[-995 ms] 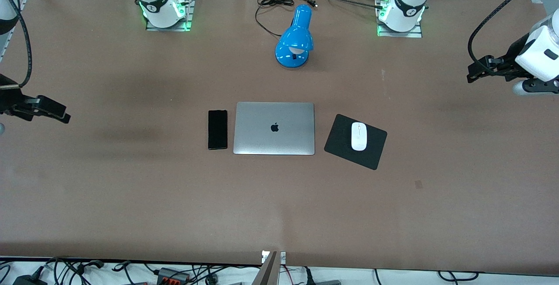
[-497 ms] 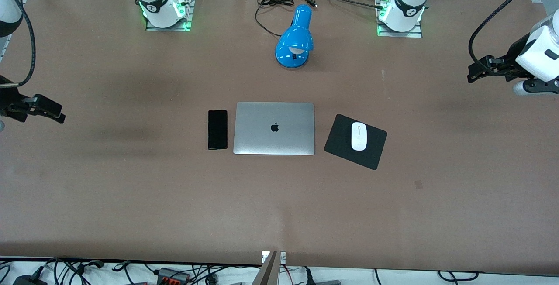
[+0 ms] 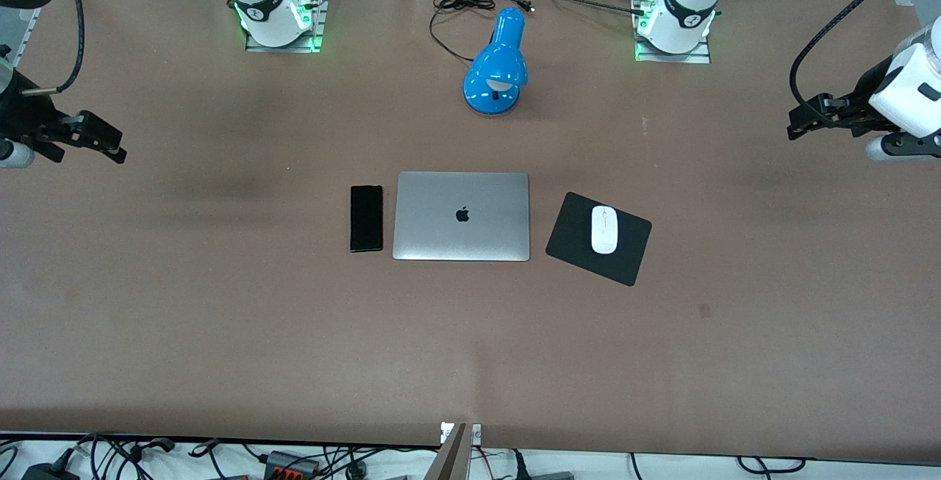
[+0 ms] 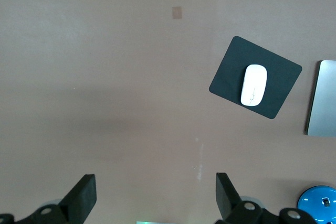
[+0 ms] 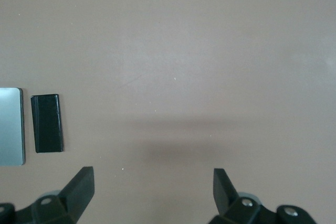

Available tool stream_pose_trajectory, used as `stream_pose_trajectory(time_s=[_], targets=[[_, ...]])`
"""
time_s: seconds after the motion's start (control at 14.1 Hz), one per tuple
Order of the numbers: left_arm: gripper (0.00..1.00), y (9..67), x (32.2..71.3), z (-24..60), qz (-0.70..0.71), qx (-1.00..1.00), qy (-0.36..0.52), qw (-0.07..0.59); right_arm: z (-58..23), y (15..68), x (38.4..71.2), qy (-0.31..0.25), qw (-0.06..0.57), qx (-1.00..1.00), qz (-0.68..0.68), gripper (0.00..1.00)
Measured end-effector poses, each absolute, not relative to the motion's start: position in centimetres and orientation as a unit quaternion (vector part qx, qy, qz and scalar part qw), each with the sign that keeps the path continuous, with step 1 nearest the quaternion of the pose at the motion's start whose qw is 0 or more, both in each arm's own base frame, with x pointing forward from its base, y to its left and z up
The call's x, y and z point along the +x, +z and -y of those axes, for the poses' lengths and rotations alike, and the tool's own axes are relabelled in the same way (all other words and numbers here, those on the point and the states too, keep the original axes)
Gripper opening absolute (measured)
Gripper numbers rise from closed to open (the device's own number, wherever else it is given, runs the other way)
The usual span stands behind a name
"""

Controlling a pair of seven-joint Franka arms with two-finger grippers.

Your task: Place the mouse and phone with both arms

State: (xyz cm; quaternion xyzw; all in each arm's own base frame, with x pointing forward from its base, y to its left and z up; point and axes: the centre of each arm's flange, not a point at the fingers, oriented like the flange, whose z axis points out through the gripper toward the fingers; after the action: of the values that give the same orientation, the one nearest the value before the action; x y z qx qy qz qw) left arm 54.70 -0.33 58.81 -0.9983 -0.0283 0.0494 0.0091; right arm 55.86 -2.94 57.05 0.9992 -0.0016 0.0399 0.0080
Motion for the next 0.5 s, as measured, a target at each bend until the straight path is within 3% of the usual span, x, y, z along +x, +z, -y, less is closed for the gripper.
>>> stream_pose_trajectory(time_s=[0.5], targets=[[1.0, 58.81, 54.7, 0.14, 0.03, -0.998, 0.049, 0.009, 3.34, 56.73, 55.51, 0.023, 0.007, 1.0, 0.005, 1.0]])
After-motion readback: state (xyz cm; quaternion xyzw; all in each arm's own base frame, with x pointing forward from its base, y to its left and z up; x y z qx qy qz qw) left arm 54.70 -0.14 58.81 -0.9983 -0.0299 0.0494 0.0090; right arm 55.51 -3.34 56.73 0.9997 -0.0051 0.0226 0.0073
